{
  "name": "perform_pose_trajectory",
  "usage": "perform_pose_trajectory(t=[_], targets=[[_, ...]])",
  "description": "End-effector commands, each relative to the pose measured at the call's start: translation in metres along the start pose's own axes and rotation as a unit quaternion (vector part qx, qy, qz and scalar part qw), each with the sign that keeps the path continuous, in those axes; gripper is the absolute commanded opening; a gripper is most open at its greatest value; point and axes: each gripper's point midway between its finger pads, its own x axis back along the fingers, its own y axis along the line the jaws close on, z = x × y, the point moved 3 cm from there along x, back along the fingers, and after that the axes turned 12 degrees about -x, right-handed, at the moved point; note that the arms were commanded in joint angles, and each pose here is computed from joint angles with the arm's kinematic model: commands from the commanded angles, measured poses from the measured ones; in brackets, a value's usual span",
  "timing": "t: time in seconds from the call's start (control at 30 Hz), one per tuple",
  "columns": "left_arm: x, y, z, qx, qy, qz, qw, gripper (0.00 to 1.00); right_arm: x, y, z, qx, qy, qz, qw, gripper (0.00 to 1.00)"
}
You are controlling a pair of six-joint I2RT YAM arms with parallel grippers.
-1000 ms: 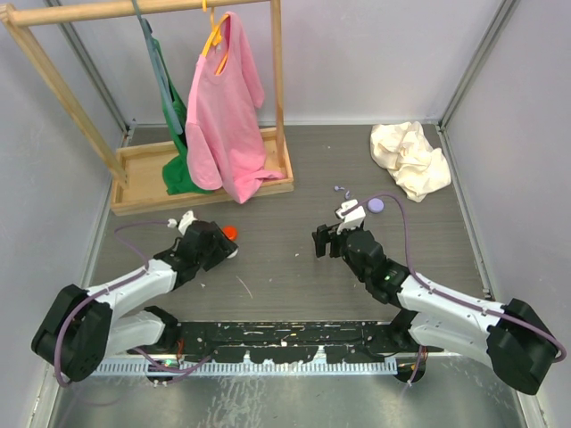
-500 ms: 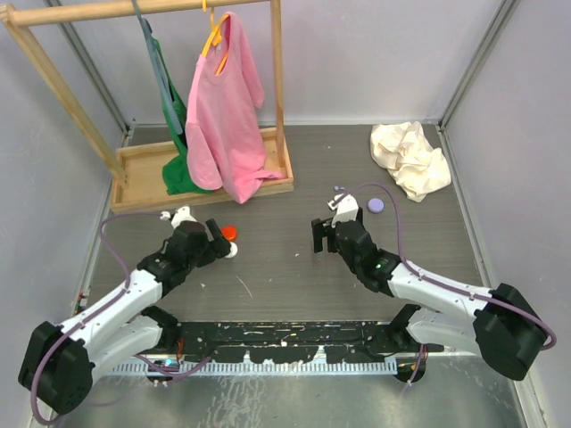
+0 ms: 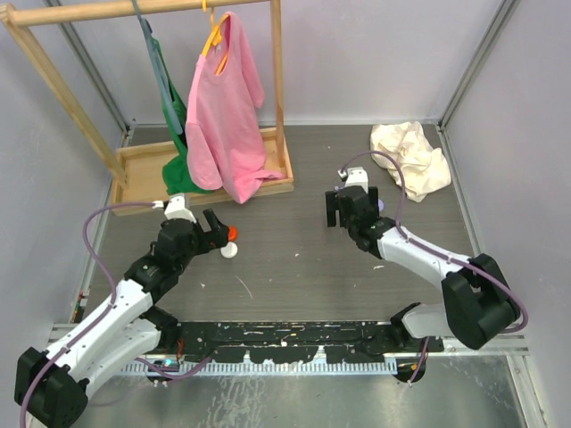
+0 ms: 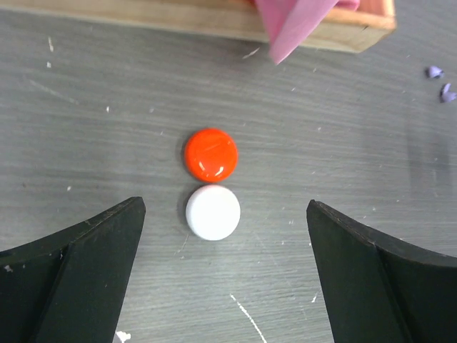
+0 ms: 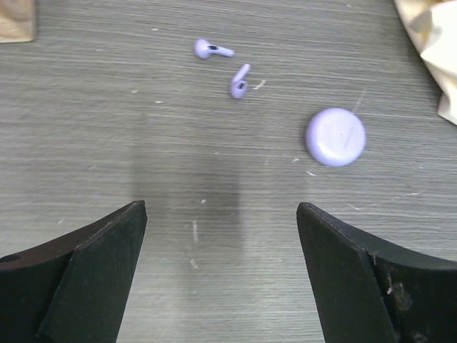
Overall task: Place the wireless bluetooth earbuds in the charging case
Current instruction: Place the charging case at the center of the board, then pick up the charging case at the center of the board.
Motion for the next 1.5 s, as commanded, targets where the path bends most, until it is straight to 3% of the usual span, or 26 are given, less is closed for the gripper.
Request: perform_pose_trajectory(t=[0.0,0.57,1.07,1.47], targets=[[0.010,-0.014,-0.057,-0.017,-0.099,0.025,0.995,0.98,-0.013,-0.016,-0.024,-0.017,-0.002,0.030,0.999,0.92],[0.009,-0.004,-0.038,-0.031,-0.116,0.029,0.992,0.98,-0.079,-0.095,-0.031,-0.144,0.059,0.107,0.982,0.84],[0.008,-0.003,-0.037,-0.020,-0.129,0.031,0.991,0.98,-0.106,-0.100,-0.012,-0.154,0.098,0.090,0.979,0.73],[0.010,-0.006,-0.037,-0.019,-0.129,0.043,0.990,0.98,-0.107,-0.101,-0.004,-0.146,0.114,0.088,0.979,0.56]])
